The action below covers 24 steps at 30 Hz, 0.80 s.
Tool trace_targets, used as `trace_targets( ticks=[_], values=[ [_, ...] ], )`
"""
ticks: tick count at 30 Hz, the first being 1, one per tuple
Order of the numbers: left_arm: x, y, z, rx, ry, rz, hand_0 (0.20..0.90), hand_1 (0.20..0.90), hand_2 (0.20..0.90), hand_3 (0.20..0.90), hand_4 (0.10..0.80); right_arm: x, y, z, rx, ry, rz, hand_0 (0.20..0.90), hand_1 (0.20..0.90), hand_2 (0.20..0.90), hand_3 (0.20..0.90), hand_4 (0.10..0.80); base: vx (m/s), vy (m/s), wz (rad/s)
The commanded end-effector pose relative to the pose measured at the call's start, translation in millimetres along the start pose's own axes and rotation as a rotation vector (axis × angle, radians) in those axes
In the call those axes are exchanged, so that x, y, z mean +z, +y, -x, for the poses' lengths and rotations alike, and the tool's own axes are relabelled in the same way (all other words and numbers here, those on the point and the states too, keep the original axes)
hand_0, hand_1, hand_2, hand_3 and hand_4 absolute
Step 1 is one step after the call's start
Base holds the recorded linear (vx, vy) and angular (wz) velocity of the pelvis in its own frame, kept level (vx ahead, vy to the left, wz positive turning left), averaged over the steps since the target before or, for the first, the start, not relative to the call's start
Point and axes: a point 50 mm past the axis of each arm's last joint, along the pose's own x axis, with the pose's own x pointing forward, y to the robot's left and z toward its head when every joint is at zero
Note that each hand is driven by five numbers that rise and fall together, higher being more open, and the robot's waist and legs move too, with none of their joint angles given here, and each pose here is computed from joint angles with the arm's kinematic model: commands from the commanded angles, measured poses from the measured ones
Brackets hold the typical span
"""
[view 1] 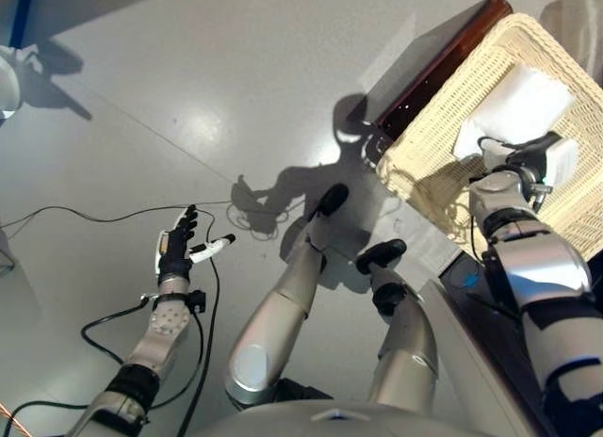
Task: Pick up the clothes and place them into the washing machine
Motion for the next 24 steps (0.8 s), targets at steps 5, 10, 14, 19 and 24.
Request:
trace_targets(
  ticks=[5, 10, 14, 19, 24],
  values=[
    [-13.5, -3.3, 9.4, -0.034, 0.027, -0.069, 0.900, 0.900, 0.900, 0.900, 0.800, -52.4, -4.4, 1.6, 0.059, 0.126, -0.014, 0.200, 0.200, 0.200, 0.200, 0.300, -0.031, 0.026, -0.14],
    [-31.4, 0.7, 15.0, -0.030, 0.108, -0.104, 0.900, 0.900, 0.900, 0.900, 0.800, -70.8, -10.2, 2.2, 0.050, 0.166, -0.169, 0.200, 0.200, 0.200, 0.200, 0.300, -0.011, 0.036, -0.20],
    [-47.4, 1.6, 21.0, -0.022, 0.187, -0.116, 0.900, 0.900, 0.900, 0.900, 0.800, -77.6, 2.8, 13.6, 0.088, 0.189, -0.329, 0.200, 0.200, 0.200, 0.200, 0.300, -0.001, 0.048, -0.31],
    [-63.2, -2.3, 34.6, -0.047, 0.259, -0.103, 0.900, 0.900, 0.900, 0.900, 0.800, -86.2, 15.3, 28.5, 0.132, 0.216, -0.524, 0.200, 0.200, 0.200, 0.200, 0.300, -0.057, 0.084, -0.47],
    [-76.5, -14.5, 47.6, -0.090, 0.328, -0.066, 0.900, 0.900, 0.900, 0.900, 0.800, -97.1, 11.5, 35.7, 0.105, 0.258, -0.814, 0.200, 0.200, 0.200, 0.200, 0.300, 0.007, 0.038, -0.40]
  ],
)
